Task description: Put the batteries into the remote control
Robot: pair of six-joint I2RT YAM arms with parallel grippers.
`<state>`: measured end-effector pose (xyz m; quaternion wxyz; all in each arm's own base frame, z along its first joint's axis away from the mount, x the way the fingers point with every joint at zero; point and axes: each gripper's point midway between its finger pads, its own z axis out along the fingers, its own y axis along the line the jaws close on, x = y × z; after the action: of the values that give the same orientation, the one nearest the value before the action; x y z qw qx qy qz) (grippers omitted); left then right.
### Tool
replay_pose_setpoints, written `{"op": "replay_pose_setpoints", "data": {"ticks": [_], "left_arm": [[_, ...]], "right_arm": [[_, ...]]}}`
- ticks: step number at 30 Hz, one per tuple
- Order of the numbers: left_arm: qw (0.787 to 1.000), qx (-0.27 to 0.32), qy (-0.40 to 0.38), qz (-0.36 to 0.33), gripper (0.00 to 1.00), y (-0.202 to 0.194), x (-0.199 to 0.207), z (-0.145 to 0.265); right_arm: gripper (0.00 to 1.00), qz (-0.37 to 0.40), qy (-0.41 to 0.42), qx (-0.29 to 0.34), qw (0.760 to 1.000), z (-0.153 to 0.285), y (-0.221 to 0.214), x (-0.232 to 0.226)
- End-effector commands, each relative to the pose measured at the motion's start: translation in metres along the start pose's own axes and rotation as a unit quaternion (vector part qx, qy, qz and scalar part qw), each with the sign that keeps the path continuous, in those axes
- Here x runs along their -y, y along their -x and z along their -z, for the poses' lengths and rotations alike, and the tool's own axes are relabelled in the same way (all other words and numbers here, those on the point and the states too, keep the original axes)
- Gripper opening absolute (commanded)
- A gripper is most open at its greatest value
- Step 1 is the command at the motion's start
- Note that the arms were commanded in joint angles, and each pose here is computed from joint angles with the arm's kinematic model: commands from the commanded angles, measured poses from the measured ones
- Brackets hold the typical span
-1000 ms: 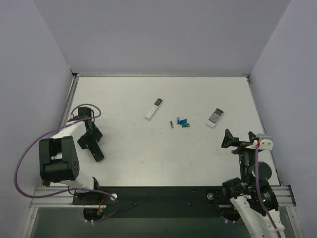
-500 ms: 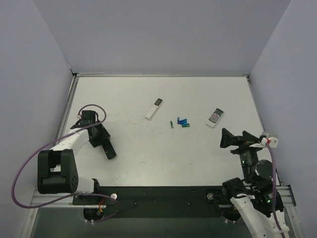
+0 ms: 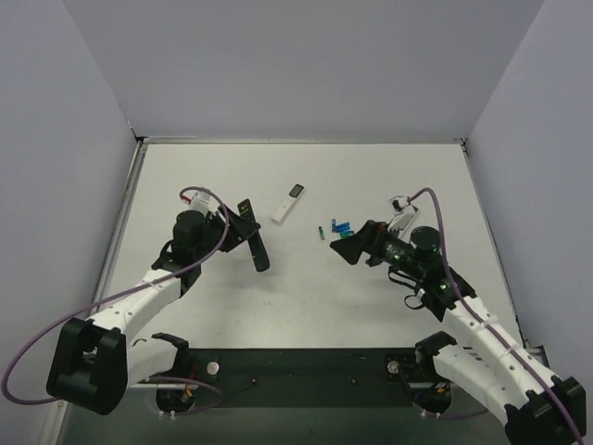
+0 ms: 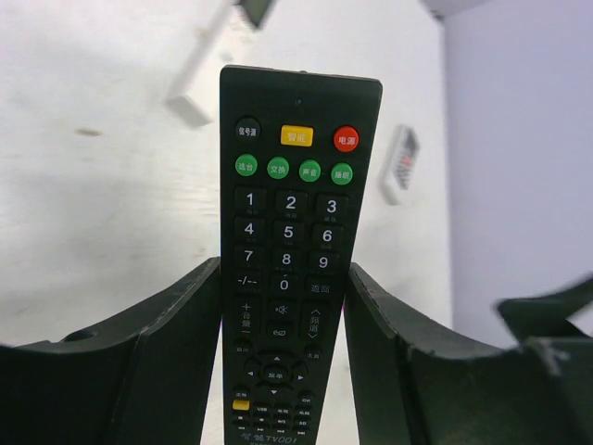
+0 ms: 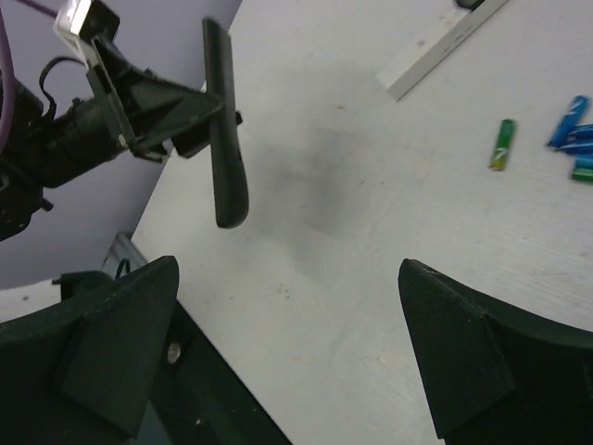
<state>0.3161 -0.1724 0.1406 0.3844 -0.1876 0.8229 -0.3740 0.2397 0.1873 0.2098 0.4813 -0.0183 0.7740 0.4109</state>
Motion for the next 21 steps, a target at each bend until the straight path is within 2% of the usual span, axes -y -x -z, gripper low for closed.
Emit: {"op": "replay_pose_setpoints", "data": {"ticks": [1,5,12,21], "left_arm": [[0.975,0.074,-0.210,0.011,0.05,0.031,0.101,0.030],[0.958,0.065,-0.275,0.044,0.05,0.018,0.128,0.050],[0.933,0.067,-0.347,0.074,0.05,0.012,0.159,0.078],[0.909,0.067,-0.401,0.097,0.05,0.007,0.184,0.099]], "right_arm": [[1.00,0.017,0.183,-0.017,0.983,-0.013,0.003,-0.083],[1.00,0.026,0.242,-0.039,0.969,-0.027,-0.008,-0.119],[1.00,0.019,0.304,-0.079,0.949,-0.038,-0.023,-0.151],[1.00,0.025,0.323,-0.109,0.940,-0.052,-0.032,-0.165]]}}
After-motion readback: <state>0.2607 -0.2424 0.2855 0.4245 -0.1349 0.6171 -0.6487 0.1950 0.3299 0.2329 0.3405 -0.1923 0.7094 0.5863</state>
